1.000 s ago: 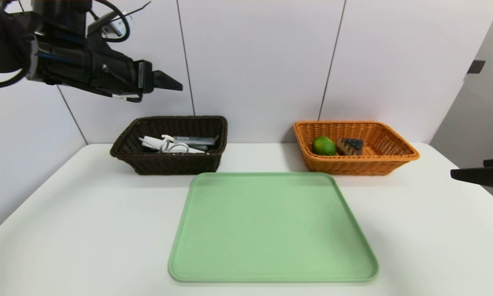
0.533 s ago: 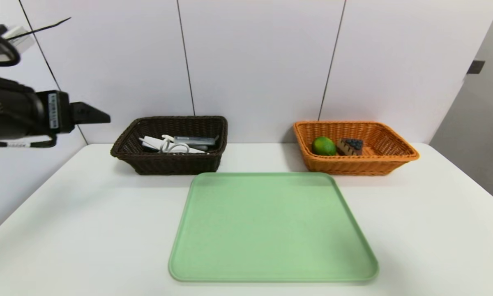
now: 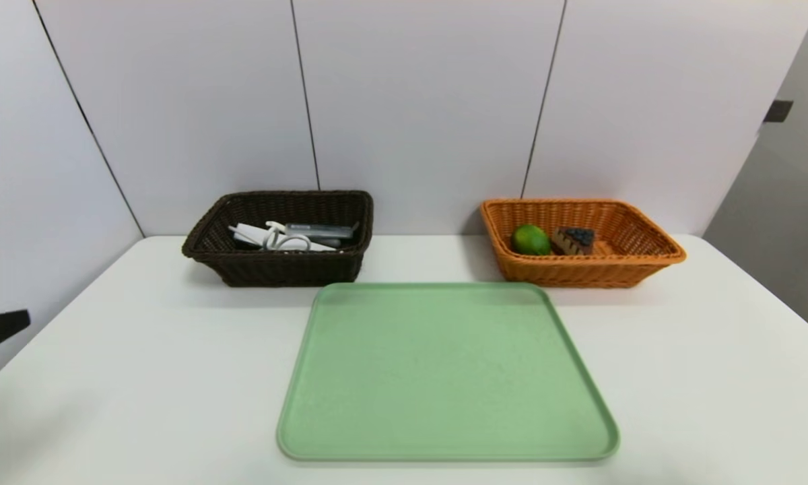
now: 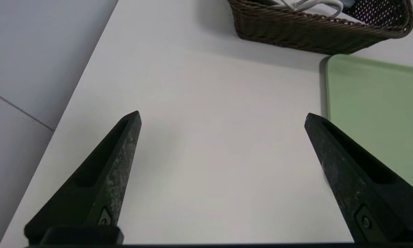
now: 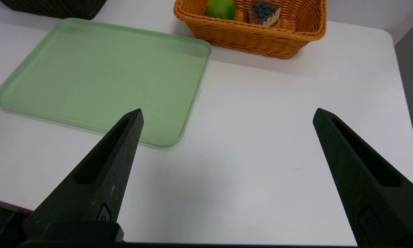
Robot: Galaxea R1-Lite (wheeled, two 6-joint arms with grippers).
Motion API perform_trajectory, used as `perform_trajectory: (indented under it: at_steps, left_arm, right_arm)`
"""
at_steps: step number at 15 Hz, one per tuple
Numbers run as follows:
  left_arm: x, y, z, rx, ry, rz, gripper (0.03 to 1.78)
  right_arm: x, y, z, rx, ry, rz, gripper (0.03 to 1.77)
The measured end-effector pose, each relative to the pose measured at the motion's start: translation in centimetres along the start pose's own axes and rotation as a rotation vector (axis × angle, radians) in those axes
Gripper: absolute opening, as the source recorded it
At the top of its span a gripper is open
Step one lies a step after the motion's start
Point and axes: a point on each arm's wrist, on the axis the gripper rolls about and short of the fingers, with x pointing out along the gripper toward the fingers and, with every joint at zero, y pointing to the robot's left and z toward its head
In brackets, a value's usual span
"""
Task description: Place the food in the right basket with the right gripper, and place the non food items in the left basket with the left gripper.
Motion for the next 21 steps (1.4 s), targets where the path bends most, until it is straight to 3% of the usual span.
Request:
perform_trajectory:
  at_steps: [4, 10, 12, 14, 16, 21]
  left_arm:
    - [-2.5, 1.6, -5.3, 0.026, -0.036, 0.041, 1.69]
    - [-4.0, 3.0, -12.7, 0.163, -0.091, 0.080, 1.69]
    - [-3.7, 3.2, -14.2, 0.168, -0.105, 0.084, 1.69]
    - [-3.5, 3.3, -15.4, 0.188, -0.122, 0.081, 1.69]
    - [-3.5, 3.4, -16.0, 0.212, -0.133, 0.078, 1.69]
    - [-2.8, 3.5, -17.0, 0.218, -0.170, 0.076, 1.69]
  right_arm:
    - [-2.0, 1.0, -2.5, -0.015, -0.042, -0.020, 1.70]
    - [-3.8, 2.2, -6.9, -0.032, -0.062, -0.024, 1.70]
    - [-3.4, 2.2, -8.1, -0.038, -0.066, -0.066, 1.70]
    - [-3.0, 1.9, -8.1, -0.061, -0.142, -0.107, 1.70]
    - [-3.0, 1.7, -8.0, -0.083, -0.181, -0.074, 1.70]
    - [-2.6, 1.5, -10.2, -0.115, -0.135, -0.007, 1.70]
